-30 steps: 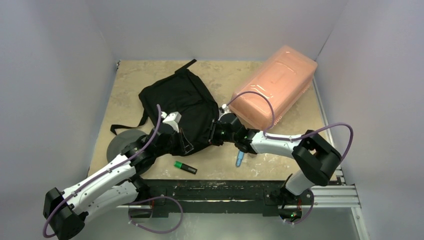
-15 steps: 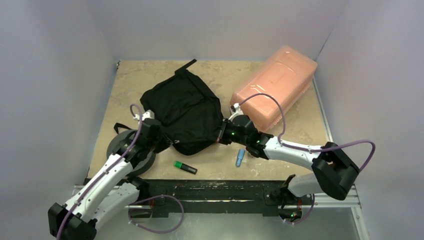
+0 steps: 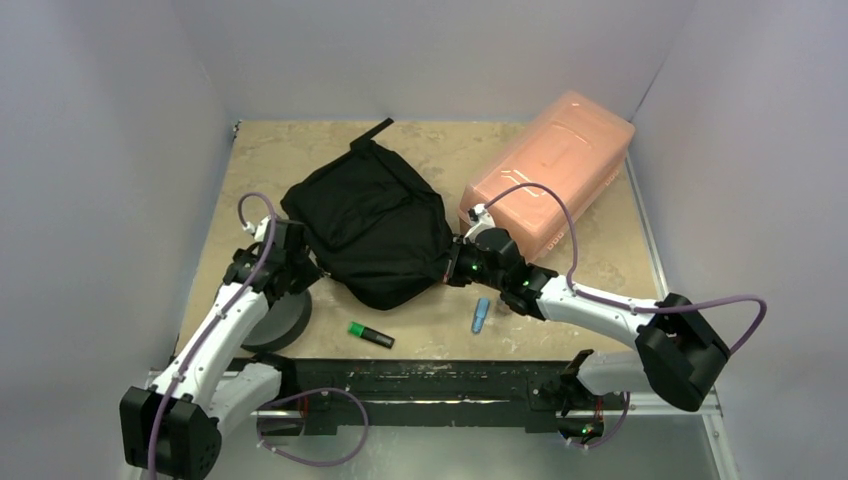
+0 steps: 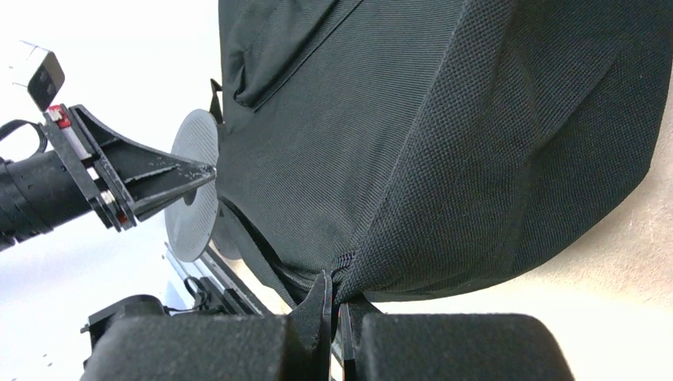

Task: Pack the student bag
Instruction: Zip the student bag at the center of the board.

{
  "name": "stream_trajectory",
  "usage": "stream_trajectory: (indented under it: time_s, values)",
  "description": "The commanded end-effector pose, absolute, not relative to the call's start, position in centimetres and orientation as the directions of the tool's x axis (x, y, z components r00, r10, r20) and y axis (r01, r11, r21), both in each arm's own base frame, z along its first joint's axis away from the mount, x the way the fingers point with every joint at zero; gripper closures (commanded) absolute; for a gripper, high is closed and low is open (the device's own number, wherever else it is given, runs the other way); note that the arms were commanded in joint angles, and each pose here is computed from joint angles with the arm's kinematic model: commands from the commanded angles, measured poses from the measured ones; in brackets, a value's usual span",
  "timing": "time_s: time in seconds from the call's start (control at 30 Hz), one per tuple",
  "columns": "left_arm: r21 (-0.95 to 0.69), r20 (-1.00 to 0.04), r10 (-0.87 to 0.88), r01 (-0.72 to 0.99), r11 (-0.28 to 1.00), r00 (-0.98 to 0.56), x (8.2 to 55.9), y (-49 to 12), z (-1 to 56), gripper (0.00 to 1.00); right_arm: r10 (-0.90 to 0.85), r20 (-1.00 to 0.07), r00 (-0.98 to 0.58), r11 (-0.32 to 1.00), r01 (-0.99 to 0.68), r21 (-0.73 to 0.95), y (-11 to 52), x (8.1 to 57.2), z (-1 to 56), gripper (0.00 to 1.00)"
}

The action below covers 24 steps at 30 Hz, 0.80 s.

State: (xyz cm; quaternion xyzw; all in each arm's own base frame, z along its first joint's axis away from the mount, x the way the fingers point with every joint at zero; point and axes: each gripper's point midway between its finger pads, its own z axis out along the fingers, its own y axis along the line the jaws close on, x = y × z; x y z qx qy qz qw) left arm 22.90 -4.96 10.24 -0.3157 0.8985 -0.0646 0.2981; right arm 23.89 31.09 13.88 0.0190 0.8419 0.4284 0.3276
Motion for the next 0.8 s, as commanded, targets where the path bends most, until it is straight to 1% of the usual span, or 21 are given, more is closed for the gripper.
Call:
stream_trajectory:
  time_s: [0.0,0.13,0.33,0.4,0.5,0.53,0.63,0.7,0.77]
  values:
    - [-0.18,-0.586,-0.609,-0.647,0.741,-0.535,24.1,0.2,10.9,1.0,0.334,-0.619,-0.711,0.672,-0.281,0.685,29.3,25.8,15.0,1.0]
    - [-0.213,-0.544,-0.67,-0.688,0.693,-0.506,25.9,0.7,10.7,1.0,0.317,-0.621,-0.717,0.676,-0.288,0.678,29.5,25.8,14.7,1.0]
    - [-0.238,-0.545,-0.695,-0.709,0.664,-0.468,27.3,1.3,11.8,1.0,0.298,-0.637,-0.711,0.679,-0.311,0.665,29.5,25.8,14.7,1.0]
    - [-0.245,-0.539,-0.7,-0.708,0.662,-0.468,27.1,1.2,12.2,1.0,0.264,-0.65,-0.713,0.669,-0.349,0.656,29.9,25.5,14.9,1.0]
    - [-0.309,-0.523,-0.702,-0.66,0.685,-0.483,27.1,0.0,13.2,1.0,0.188,-0.652,-0.735,0.616,-0.428,0.661,31.4,24.2,14.9,1.0]
    - [-0.338,-0.513,-0.704,-0.639,0.691,-0.491,27.1,-0.6,13.5,0.98,0.167,-0.659,-0.734,0.606,-0.451,0.655,31.9,23.8,14.8,1.0]
    - [-0.393,-0.488,-0.704,-0.59,0.705,-0.516,26.3,-2.0,14.0,0.75,0.103,-0.675,-0.73,0.597,-0.497,0.629,33.4,22.4,14.0,0.95]
    - [-0.422,-0.484,-0.694,-0.553,0.719,-0.533,25.8,-2.6,14.7,0.54,0.077,-0.668,-0.74,0.587,-0.508,0.63,34.3,21.5,13.6,0.91]
    - [-0.416,-0.501,-0.667,-0.523,0.744,-0.551,25.2,-2.7,15.4,0.37,0.06,-0.658,-0.751,0.575,-0.512,0.638,34.9,20.8,13.0,0.84]
